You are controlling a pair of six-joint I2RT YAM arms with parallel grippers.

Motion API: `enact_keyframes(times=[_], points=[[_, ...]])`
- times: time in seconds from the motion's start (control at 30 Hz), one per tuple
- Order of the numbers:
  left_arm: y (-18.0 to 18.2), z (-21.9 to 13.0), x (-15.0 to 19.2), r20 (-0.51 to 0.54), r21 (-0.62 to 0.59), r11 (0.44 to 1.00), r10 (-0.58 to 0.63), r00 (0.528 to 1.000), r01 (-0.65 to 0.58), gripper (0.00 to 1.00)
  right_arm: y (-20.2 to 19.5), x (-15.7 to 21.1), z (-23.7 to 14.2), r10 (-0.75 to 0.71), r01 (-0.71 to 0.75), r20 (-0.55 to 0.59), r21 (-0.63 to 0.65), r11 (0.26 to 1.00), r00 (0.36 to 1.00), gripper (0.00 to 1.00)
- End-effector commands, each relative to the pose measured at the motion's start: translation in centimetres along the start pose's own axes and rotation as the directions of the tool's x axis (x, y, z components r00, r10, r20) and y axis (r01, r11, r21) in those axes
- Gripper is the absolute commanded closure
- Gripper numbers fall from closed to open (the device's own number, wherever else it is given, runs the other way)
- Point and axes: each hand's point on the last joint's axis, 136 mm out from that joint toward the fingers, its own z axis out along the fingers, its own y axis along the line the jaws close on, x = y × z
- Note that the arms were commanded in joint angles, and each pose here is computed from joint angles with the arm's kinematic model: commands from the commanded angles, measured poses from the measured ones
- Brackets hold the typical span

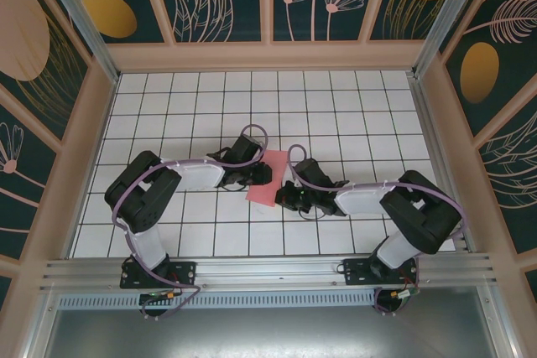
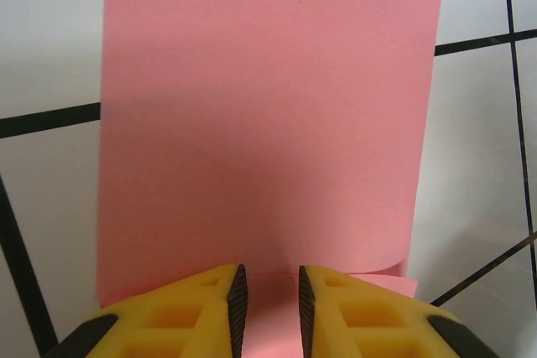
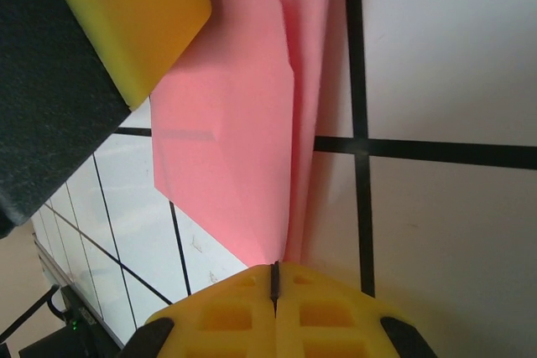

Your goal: Fold a paper plane with a square sheet of paper (pick it up from the middle)

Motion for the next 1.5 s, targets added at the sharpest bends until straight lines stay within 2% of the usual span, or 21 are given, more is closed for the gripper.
enact_keyframes(times=[0.0,0.2,0.27,0.4,0.57,0.87,1.0,1.2,1.3,1.47], points=[[1.5,0.3,0.9,-0.021,-0.045,0.999,0.01,1.0,-0.011,0.73,1.7,-0.2,0.5,-0.014,0.014,-0.011,-0.049,0.999,1.0,0.95],[1.5,0.3,1.1,-0.026,-0.045,0.999,0.009,1.0,-0.01,0.73,1.0,-1.3,-0.8,-0.015,0.013,0.064,0.024,1.0,0.998,0.96],[1.5,0.3,1.1,-0.028,-0.043,0.999,0.009,1.0,-0.01,0.73,1.5,-1.4,-1.4,-0.025,0.025,0.079,0.011,1.0,0.997,0.95],[1.5,0.3,1.2,-0.028,-0.042,0.999,0.009,1.0,-0.01,0.73,3.2,-0.6,-1.3,-0.043,0.046,0.04,-0.082,0.996,0.998,0.94],[1.4,0.3,1.0,-0.028,-0.041,0.999,0.008,1.0,-0.009,0.73,3.6,0.0,0.3,-0.061,0.059,-0.012,-0.089,0.994,0.998,0.95],[1.7,0.4,1.0,-0.028,-0.056,0.998,0.009,1.0,-0.011,0.73,-1.6,1.2,2.1,-0.014,0.018,-0.052,0.072,0.997,0.999,0.95],[1.7,0.4,1.0,-0.028,-0.057,0.998,0.008,1.0,-0.009,0.73,-0.4,1.1,1.9,-0.025,0.026,-0.051,0.028,0.999,0.998,0.94],[1.6,0.3,1.0,-0.027,-0.057,0.998,0.009,1.0,-0.011,0.73,2.6,-0.4,-0.3,-0.057,0.058,0.024,-0.05,0.997,0.998,0.93],[1.6,0.3,1.0,-0.027,-0.054,0.998,0.009,1.0,-0.011,0.73,3.4,0.0,-0.1,-0.067,0.066,0.001,-0.09,0.994,0.998,0.93],[1.5,0.3,0.9,-0.028,-0.051,0.999,0.008,1.0,-0.009,0.73,1.6,0.8,1.4,-0.041,0.04,-0.049,-0.032,0.999,0.998,0.94]])
